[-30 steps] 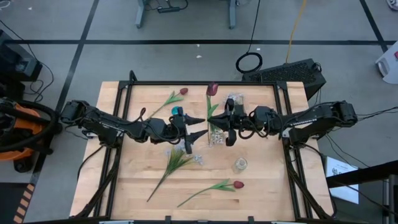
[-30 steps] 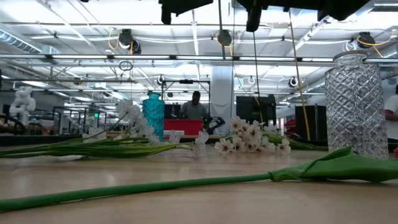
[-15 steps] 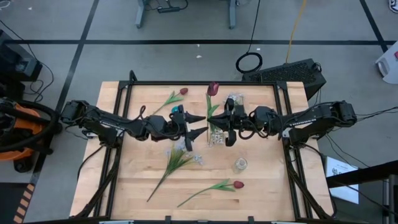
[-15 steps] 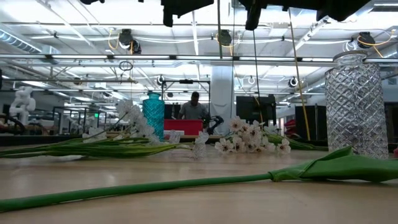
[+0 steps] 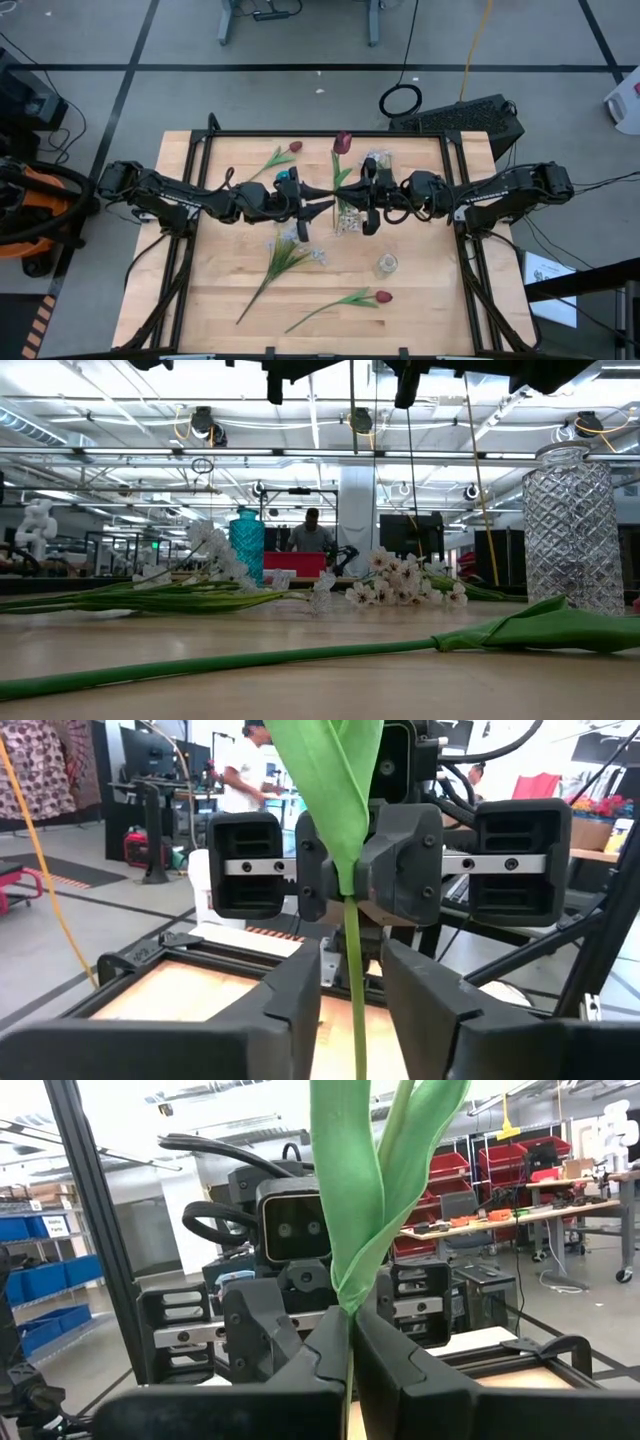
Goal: Sort flowers into vase by color
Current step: Move the middle red tulip to the top left of the table
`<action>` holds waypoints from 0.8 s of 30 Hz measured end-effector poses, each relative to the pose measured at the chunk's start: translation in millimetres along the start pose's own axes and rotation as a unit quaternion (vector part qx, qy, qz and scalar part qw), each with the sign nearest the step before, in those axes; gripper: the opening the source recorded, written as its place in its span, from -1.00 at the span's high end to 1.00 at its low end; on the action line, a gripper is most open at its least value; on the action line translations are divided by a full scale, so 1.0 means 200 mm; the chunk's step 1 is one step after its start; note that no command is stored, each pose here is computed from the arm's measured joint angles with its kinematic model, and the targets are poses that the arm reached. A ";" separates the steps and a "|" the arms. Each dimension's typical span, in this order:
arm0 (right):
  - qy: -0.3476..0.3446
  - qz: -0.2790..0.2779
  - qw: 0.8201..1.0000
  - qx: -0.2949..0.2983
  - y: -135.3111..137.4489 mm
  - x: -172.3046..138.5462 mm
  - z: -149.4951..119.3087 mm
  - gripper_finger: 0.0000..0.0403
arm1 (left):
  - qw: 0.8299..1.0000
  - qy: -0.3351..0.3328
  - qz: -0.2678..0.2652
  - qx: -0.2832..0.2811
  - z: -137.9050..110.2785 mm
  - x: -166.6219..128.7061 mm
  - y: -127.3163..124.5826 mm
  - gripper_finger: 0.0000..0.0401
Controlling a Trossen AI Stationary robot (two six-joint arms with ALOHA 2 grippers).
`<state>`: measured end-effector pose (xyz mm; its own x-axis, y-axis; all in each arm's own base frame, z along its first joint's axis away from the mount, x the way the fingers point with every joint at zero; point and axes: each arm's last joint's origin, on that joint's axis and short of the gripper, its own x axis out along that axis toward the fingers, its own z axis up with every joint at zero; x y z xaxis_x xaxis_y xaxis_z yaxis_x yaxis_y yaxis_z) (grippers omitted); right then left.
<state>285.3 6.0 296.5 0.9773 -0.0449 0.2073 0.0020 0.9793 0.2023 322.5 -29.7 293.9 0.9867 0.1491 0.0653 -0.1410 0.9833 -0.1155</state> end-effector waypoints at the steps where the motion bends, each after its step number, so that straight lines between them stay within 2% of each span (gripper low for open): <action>1: 0.000 0.000 1.000 0.000 0.00 0.00 0.00 1.00 | 1.000 0.000 0.000 0.000 0.00 0.00 0.00 0.49; 11: 0.000 0.000 1.000 -0.004 0.00 0.00 0.00 1.00 | 1.000 -0.012 -0.014 -0.004 0.01 0.00 -0.01 0.56; 19: -0.005 -0.002 1.000 -0.015 0.00 0.00 0.01 1.00 | 1.000 0.001 -0.012 0.002 -0.01 0.11 -0.02 0.56; 24: 0.002 -0.002 1.000 -0.015 0.00 0.00 0.00 1.00 | 1.000 0.009 -0.011 0.006 -0.01 0.11 -0.03 0.56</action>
<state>285.2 6.0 296.3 0.9779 -0.0477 0.2034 0.0119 0.9847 0.1738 345.3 -31.6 293.9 0.9909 0.1247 0.0500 -0.1191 0.9876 -0.1027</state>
